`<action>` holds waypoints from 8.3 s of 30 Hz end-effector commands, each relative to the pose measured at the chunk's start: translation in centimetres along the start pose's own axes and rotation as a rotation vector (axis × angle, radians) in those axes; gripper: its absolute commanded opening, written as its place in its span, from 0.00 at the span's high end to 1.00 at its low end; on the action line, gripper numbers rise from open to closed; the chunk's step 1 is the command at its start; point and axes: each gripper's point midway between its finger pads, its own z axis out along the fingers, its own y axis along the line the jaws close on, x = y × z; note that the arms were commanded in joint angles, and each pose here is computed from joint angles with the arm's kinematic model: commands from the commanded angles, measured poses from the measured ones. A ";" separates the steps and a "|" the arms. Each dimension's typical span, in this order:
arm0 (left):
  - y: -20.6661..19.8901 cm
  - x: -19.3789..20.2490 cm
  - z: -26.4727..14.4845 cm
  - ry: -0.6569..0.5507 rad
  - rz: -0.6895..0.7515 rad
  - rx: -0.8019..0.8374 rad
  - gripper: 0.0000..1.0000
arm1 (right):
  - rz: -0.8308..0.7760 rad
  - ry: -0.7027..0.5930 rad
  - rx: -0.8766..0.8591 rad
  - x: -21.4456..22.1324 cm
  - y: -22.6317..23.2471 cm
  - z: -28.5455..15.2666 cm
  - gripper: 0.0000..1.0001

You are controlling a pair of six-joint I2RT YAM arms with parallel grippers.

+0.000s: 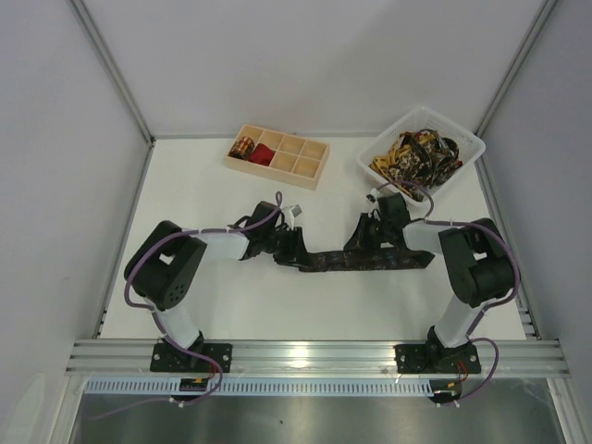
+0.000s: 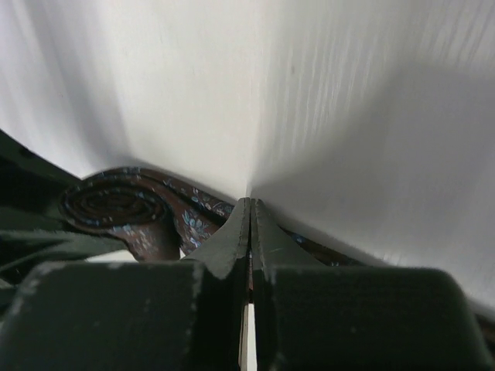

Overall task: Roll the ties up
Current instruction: Roll the tie

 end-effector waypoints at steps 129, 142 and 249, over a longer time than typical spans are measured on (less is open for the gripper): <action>-9.1 -1.1 6.2 0.178 0.249 -0.167 0.52 | -0.075 0.206 -0.205 3.6 7.9 -1.2 1.00; -8.3 -2.0 5.9 0.171 0.251 -0.198 0.51 | -0.068 0.141 -0.165 1.2 6.2 -4.2 1.00; -5.4 -2.1 1.2 0.171 0.204 -0.288 0.47 | -0.025 0.109 -0.102 3.5 6.4 -4.4 1.00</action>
